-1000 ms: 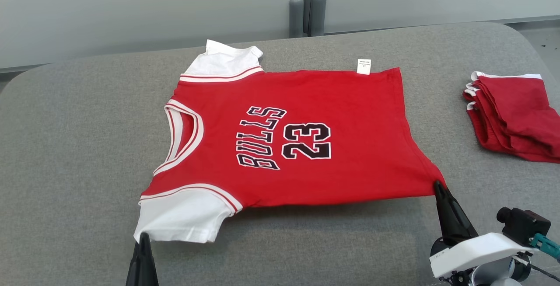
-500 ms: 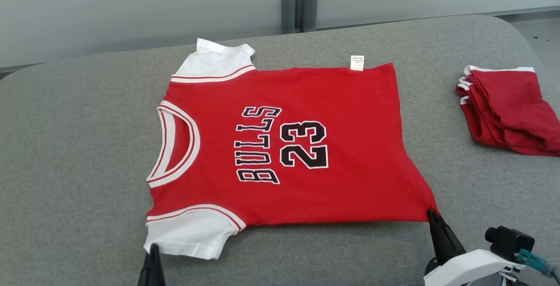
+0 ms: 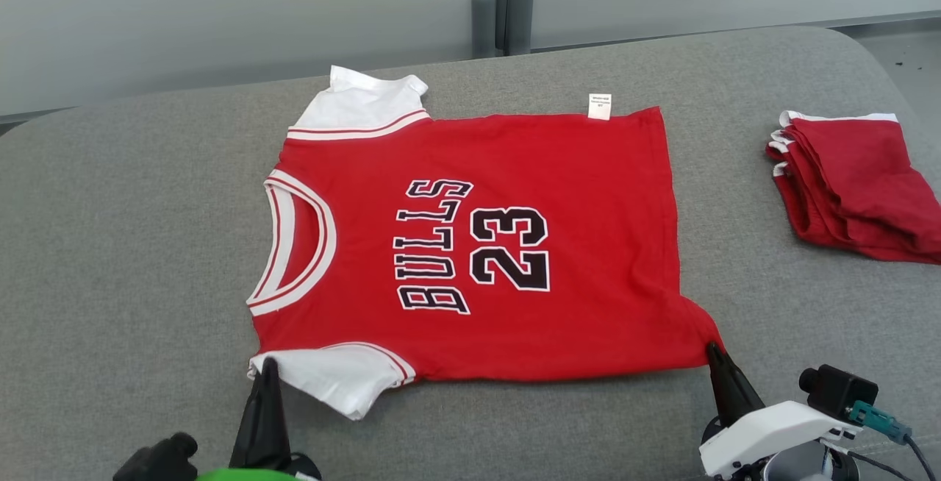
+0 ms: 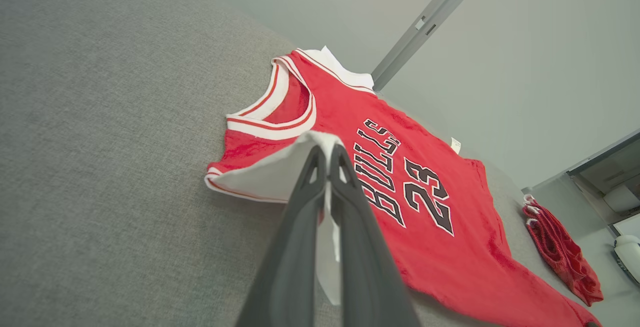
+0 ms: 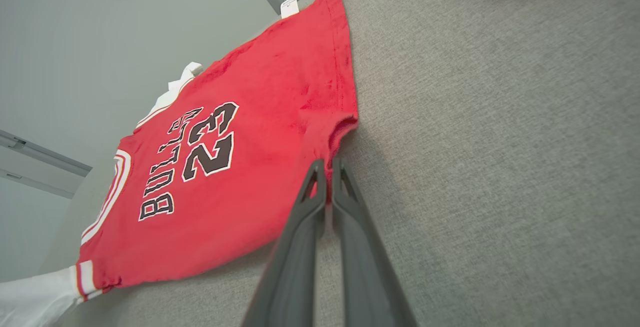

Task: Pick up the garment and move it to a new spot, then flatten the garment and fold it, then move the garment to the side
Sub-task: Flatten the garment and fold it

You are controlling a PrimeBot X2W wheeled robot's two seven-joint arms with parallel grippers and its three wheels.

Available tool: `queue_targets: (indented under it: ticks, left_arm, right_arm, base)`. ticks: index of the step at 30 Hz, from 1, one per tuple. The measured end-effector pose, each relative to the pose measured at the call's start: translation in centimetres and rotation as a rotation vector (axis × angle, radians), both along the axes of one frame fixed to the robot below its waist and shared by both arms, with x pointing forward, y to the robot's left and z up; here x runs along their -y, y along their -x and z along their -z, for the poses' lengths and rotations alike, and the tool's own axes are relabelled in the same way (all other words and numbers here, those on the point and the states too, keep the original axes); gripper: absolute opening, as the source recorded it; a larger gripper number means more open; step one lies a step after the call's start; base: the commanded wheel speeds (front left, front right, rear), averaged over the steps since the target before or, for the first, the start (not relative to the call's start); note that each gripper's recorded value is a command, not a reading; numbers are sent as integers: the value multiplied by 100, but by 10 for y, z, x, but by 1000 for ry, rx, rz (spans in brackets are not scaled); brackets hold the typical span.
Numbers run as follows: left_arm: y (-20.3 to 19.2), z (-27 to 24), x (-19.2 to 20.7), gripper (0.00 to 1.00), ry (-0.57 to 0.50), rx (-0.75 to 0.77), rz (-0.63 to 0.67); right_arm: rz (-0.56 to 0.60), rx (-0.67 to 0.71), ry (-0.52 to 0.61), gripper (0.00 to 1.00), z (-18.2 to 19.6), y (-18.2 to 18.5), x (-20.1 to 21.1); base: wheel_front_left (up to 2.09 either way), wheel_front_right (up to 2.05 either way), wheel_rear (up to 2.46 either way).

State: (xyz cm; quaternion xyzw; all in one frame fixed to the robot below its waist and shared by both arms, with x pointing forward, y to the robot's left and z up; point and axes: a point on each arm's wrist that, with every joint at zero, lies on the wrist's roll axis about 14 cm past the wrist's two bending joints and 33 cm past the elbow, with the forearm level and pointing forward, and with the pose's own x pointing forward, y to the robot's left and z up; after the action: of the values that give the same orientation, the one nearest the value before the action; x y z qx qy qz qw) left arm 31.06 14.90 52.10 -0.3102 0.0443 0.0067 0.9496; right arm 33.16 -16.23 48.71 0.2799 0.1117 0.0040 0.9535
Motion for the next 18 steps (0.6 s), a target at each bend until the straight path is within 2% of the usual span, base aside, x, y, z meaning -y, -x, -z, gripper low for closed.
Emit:
queue_targets:
  ticks: [10, 18]
  left_arm:
    - [-60, -14, 10, 0, 1, 49, 64]
    - [-107, -11, 23, 0, -35, 30, 110]
  right_arm:
    - [33, -15, -133, 0, -6, -25, -1]
    - [53, -9, -157, 0, -14, -60, 5]
  base:
    - [0, 0, 0]
    - [0, 0, 0]
